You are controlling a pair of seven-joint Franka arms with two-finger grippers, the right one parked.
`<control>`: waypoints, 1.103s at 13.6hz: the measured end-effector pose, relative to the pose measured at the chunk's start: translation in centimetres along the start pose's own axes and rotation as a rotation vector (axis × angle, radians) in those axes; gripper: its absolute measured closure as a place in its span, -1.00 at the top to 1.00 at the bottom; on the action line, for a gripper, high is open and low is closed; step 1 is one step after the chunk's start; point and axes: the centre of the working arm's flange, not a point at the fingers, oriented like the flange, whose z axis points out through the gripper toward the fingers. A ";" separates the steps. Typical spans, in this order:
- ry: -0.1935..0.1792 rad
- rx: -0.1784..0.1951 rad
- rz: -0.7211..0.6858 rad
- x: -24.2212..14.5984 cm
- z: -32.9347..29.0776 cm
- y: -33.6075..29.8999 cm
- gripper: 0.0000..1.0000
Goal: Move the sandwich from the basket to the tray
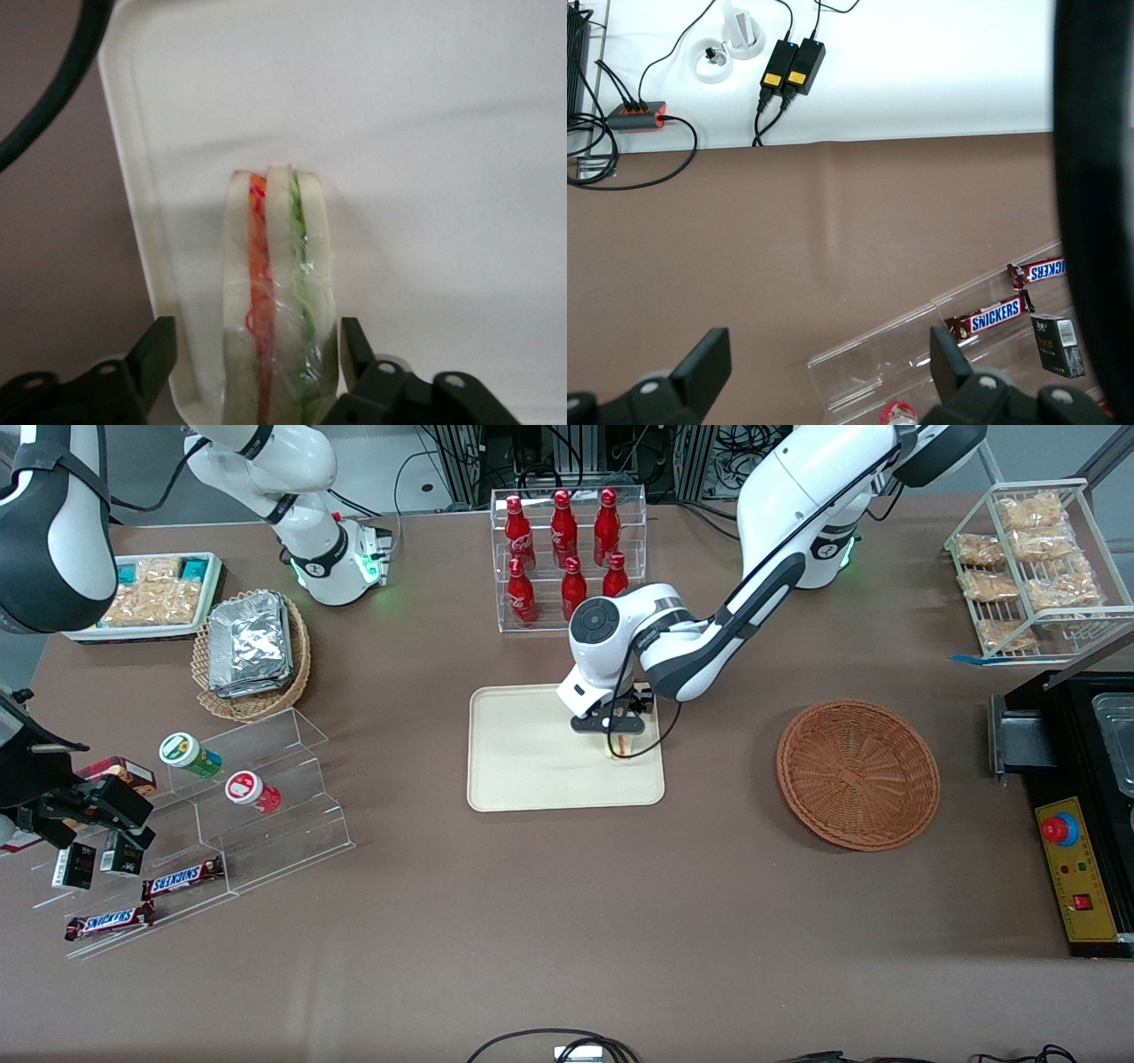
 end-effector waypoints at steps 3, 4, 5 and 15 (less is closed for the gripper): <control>0.033 -0.008 -0.055 2.9 -3.3 -0.2 1.00; 0.041 -0.005 -0.077 3.9 -4.5 -0.5 1.00; 0.047 0.004 -0.107 5.1 -5.8 -1.1 1.00; 0.056 0.086 -0.427 14.8 -13.7 -17.1 1.00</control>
